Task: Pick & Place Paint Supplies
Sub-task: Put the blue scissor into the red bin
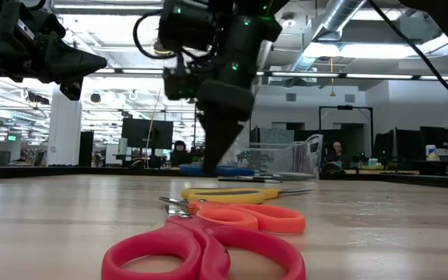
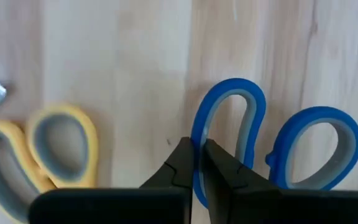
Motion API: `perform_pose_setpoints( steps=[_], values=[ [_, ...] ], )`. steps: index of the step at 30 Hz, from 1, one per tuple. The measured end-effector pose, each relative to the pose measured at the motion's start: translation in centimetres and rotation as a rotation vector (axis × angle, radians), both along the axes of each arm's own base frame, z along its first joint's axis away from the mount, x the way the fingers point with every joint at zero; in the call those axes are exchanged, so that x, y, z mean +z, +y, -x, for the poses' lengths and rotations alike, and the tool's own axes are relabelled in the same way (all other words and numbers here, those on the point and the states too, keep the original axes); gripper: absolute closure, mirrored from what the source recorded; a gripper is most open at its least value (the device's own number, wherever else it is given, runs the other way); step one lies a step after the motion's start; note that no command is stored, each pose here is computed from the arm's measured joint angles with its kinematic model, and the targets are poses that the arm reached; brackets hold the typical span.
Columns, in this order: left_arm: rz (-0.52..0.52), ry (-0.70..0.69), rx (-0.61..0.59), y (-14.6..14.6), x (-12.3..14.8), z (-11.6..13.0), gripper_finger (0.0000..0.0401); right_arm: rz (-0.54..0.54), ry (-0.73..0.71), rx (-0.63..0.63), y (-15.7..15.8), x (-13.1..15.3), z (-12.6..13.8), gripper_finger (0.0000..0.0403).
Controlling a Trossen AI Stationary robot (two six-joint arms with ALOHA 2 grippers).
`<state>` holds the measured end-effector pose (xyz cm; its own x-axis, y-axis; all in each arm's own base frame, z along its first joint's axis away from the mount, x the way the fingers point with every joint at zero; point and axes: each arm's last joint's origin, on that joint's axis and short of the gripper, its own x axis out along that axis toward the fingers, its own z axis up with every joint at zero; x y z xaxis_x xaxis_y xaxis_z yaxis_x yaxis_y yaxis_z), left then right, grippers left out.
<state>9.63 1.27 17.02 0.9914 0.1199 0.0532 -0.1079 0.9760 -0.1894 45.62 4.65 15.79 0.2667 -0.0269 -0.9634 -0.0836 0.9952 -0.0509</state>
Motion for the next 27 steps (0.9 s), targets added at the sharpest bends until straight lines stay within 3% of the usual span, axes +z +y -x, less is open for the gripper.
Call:
perform_pose_setpoints(
  steps=[12,22,27],
  values=[
    [0.000,0.003,0.000,0.0,0.0,0.0,0.0401,0.021,0.012,0.006,1.2,1.1,0.7,0.0394],
    [0.000,0.002,0.000,0.0,0.0,0.0,0.0401,0.028,0.048,0.090,4.6,1.1,1.7,0.0397],
    [0.000,0.002,0.000,0.0,0.0,0.0,0.0401,0.028,0.026,0.116,5.6,2.9,2.4,0.0397]
  ],
)
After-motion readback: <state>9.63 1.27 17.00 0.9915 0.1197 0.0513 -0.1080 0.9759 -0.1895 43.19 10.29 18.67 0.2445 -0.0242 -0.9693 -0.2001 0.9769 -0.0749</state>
